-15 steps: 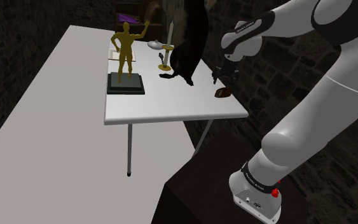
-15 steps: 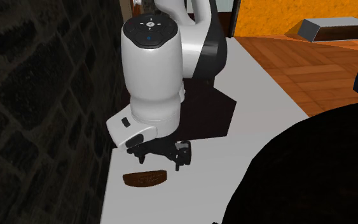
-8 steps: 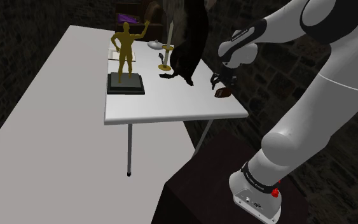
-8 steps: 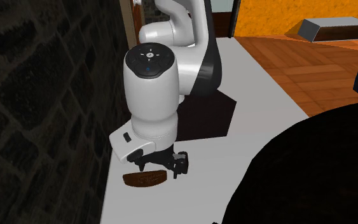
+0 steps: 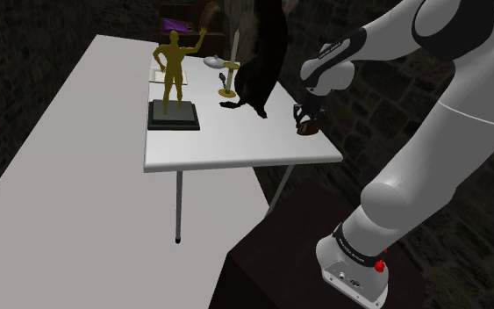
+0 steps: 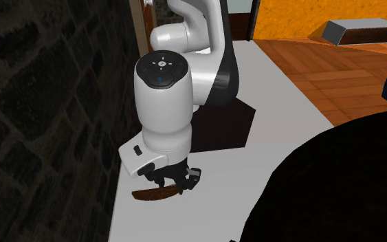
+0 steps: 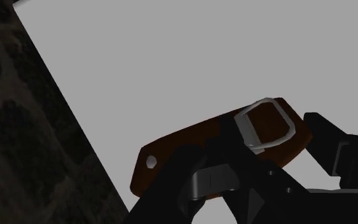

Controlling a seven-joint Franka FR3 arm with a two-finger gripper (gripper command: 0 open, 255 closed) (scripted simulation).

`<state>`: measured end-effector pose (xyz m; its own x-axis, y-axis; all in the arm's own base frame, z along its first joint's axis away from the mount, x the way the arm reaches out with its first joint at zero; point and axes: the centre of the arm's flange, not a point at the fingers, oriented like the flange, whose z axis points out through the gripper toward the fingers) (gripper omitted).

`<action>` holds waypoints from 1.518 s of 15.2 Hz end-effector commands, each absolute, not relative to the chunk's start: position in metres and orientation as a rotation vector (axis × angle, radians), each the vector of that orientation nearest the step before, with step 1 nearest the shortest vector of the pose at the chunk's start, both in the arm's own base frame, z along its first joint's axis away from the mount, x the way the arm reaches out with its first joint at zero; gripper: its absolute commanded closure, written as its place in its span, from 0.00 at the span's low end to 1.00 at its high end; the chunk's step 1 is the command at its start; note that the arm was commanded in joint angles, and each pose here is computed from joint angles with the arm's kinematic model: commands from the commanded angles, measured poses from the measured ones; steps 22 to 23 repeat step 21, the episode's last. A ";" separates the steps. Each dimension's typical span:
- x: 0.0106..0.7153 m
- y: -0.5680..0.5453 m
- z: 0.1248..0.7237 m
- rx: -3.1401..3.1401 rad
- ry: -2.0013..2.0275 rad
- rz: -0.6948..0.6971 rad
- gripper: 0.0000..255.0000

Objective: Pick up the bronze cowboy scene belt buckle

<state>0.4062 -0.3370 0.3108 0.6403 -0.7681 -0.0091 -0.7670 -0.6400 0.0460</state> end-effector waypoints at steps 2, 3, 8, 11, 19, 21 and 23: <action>0.406 -0.337 0.310 2.811 -1.316 -0.045 1.00; 0.406 -0.337 0.310 2.811 -1.316 -0.045 1.00; 0.407 -0.336 0.331 2.811 -1.316 -0.045 1.00; 0.407 -0.336 0.347 2.811 -1.316 -0.045 1.00; 0.407 -0.336 0.389 2.811 -1.316 -0.045 1.00; 0.407 -0.336 0.390 2.811 -1.316 -0.045 1.00; 0.407 -0.336 0.390 2.811 -1.316 -0.045 1.00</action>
